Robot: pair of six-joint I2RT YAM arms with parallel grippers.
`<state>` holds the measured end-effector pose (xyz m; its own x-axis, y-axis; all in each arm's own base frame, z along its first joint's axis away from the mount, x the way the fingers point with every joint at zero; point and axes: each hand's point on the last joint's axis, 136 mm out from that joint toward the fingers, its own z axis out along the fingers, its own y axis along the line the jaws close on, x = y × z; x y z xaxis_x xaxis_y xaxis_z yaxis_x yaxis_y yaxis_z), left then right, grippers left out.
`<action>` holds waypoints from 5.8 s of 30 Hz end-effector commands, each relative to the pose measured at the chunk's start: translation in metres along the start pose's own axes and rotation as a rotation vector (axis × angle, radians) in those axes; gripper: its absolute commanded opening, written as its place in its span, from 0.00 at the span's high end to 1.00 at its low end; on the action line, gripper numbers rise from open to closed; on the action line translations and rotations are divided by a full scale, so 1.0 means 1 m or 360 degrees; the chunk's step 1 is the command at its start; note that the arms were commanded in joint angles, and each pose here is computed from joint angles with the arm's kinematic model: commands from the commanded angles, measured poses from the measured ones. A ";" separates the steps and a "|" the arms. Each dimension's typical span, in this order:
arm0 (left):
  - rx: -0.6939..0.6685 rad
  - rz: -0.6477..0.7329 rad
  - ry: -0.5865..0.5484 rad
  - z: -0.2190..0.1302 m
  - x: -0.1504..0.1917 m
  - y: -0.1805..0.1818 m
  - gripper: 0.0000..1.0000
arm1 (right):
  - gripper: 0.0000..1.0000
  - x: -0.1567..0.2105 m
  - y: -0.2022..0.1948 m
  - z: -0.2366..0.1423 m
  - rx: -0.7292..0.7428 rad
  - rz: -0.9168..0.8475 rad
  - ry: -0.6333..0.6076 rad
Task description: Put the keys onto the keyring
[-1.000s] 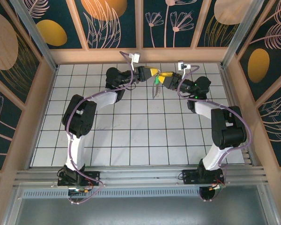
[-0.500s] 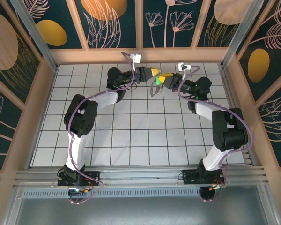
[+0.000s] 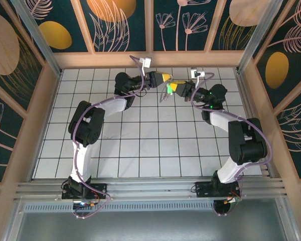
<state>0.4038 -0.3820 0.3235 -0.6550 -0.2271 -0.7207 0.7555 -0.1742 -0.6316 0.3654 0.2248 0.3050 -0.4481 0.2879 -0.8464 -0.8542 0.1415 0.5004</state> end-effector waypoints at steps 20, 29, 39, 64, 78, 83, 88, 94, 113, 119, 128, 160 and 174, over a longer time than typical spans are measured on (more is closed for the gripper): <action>0.0036 0.0164 -0.0124 -0.002 -0.016 -0.028 1.00 | 1.00 0.012 -0.008 0.007 0.0051 0.0041 -0.0013; 0.0018 0.0194 -0.0176 -0.006 -0.018 -0.033 1.00 | 1.00 0.017 -0.014 0.006 0.0075 0.0083 -0.0012; 0.0026 0.0197 -0.0191 -0.007 -0.018 -0.034 1.00 | 1.00 0.029 -0.019 0.028 0.0037 0.0130 0.0050; 0.0012 0.0228 -0.0201 -0.007 -0.018 -0.040 1.00 | 1.00 0.030 -0.024 0.035 0.0055 0.0170 0.0040; 0.0002 0.0228 -0.0208 -0.004 -0.019 -0.039 1.00 | 1.00 0.034 -0.029 0.017 0.0131 0.0184 0.0032; -0.0007 0.0237 -0.0205 -0.003 -0.021 -0.040 1.00 | 1.00 0.034 -0.032 0.009 0.0166 0.0190 0.0023; -0.0042 0.0279 -0.0185 -0.003 -0.021 -0.043 1.00 | 1.00 0.036 -0.034 0.002 0.0196 0.0194 0.0024; -0.0044 0.0283 -0.0187 -0.003 -0.023 -0.044 1.00 | 1.00 0.037 -0.036 0.004 0.0196 0.0209 0.0025; -0.0046 0.0261 -0.0187 0.001 -0.017 -0.038 1.00 | 1.00 0.037 -0.035 0.018 0.0158 0.0223 0.0039; -0.0059 0.0257 -0.0210 0.000 -0.019 -0.037 1.00 | 1.00 0.036 -0.034 0.006 0.0213 0.0236 0.0017; -0.0044 0.0248 -0.0243 -0.001 -0.022 -0.038 1.00 | 0.91 0.031 -0.027 -0.008 0.0279 0.0218 -0.0022; -0.0003 0.0257 -0.0242 -0.001 -0.023 -0.047 1.00 | 0.67 -0.041 -0.005 -0.034 0.0414 0.0085 -0.0325; 0.0012 0.0234 -0.0254 0.001 -0.021 -0.047 1.00 | 0.66 -0.060 0.002 -0.009 0.0212 0.0128 -0.0455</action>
<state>0.3960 -0.3746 0.3358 -0.5882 -0.3535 -0.7274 0.7961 -0.0947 -0.5978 0.3931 0.1943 0.3233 -0.4680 0.5267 -0.7097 -0.7008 0.2680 0.6611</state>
